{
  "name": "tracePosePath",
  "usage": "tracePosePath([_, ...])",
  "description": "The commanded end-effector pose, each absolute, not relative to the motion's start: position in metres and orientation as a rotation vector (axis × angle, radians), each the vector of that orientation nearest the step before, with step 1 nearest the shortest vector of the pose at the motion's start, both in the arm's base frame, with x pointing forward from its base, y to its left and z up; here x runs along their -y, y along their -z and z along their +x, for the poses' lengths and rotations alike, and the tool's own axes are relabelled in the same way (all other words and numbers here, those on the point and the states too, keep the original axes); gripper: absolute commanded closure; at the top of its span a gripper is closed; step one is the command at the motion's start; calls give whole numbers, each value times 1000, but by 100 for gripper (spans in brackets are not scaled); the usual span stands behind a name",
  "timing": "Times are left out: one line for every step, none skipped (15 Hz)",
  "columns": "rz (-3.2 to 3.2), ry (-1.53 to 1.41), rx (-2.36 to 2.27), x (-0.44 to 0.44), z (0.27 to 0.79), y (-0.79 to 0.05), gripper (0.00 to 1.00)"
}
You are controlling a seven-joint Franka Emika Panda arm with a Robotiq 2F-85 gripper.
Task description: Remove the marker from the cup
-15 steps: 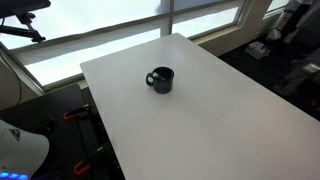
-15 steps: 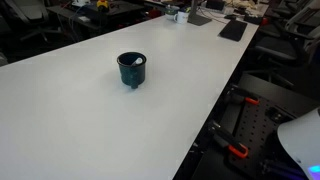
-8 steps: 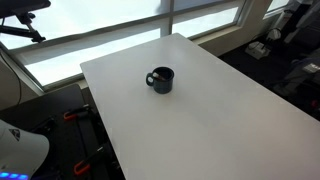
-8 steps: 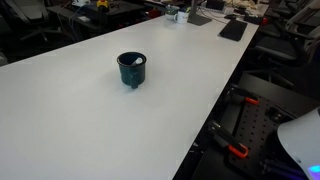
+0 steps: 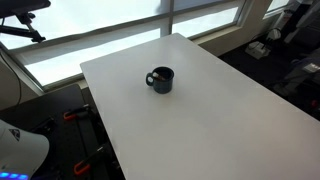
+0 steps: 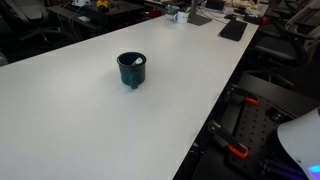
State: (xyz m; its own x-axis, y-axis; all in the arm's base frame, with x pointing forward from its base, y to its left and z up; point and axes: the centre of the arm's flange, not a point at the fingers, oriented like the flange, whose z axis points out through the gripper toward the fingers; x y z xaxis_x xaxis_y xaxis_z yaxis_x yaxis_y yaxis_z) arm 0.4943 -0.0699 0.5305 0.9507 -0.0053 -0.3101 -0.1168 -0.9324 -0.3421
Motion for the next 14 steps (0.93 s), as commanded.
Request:
tracePosePath([-2629, -573, 15, 76, 571, -513, 0])
tracePosePath([-2636, -608, 39, 69, 586, -497, 0])
tracePosePath([-2642, -649, 57, 64, 599, -483, 0])
tracePosePath([-2659, -699, 63, 54, 610, -465, 0])
tracePosePath([-2670, -738, 77, 45, 618, -451, 0])
tracePosePath([-2683, -778, 99, 35, 625, -436, 0])
tracePosePath([-2694, -815, 116, 27, 630, -423, 0])
tracePosePath([-2704, -849, 135, 19, 633, -411, 0])
tracePosePath([-2715, -877, 152, 14, 636, -401, 0])
tracePosePath([-2728, -901, 165, 8, 638, -393, 0])
tracePosePath([-2743, -914, 170, 3, 640, -387, 0])
tracePosePath([-2762, -925, 174, -2, 637, -386, 0])
tracePosePath([-2730, -880, 181, 5, 628, -375, 0])
tracePosePath([-2729, -887, 187, 3, 629, -371, 0])
